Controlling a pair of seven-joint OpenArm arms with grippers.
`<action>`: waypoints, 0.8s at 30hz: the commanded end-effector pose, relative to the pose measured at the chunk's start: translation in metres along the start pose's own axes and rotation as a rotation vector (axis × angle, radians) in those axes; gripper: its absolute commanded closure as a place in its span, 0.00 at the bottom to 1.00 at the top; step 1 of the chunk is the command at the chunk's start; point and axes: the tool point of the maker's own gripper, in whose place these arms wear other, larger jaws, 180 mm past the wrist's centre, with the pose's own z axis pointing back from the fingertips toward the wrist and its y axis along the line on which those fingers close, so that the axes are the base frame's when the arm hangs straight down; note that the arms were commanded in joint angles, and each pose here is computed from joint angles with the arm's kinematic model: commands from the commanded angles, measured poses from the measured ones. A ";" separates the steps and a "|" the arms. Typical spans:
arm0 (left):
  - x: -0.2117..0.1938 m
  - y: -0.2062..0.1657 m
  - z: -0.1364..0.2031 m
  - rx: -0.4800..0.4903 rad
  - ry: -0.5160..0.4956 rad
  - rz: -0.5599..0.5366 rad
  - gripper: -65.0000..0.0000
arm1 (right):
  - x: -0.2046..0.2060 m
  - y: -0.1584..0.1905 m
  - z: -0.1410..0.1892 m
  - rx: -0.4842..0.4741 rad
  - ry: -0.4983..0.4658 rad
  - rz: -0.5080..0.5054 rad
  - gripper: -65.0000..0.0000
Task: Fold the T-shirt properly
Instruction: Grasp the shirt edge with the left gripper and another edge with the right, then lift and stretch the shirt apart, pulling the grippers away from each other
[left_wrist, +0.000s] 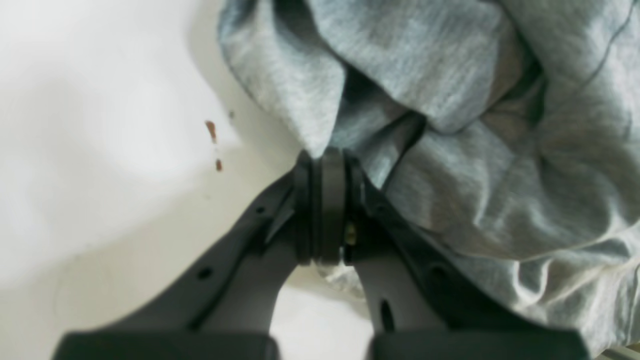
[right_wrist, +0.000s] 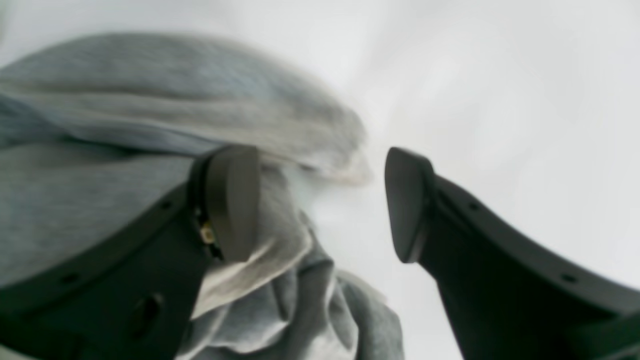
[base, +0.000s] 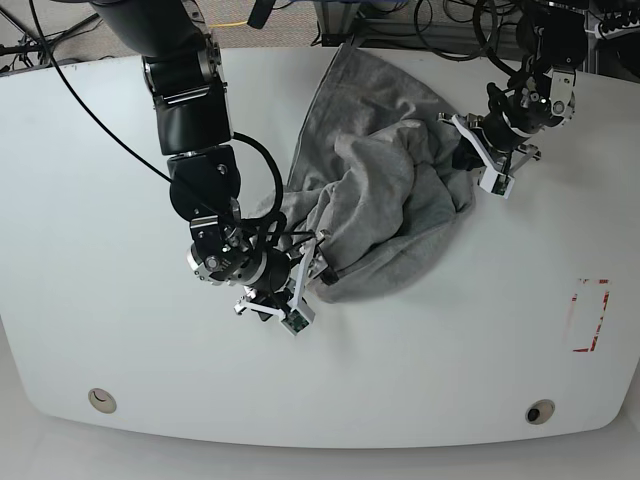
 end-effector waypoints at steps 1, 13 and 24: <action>0.014 0.001 0.003 -0.002 -0.044 -0.015 0.99 | 0.021 -0.010 0.001 -0.004 -0.047 0.030 0.43; 0.014 0.001 0.003 -0.003 -0.045 -0.013 0.99 | 0.017 0.020 -0.016 0.071 -0.068 0.135 0.42; 0.014 0.001 0.003 -0.002 -0.045 -0.013 0.99 | 0.019 0.022 -0.036 0.010 -0.037 0.326 0.42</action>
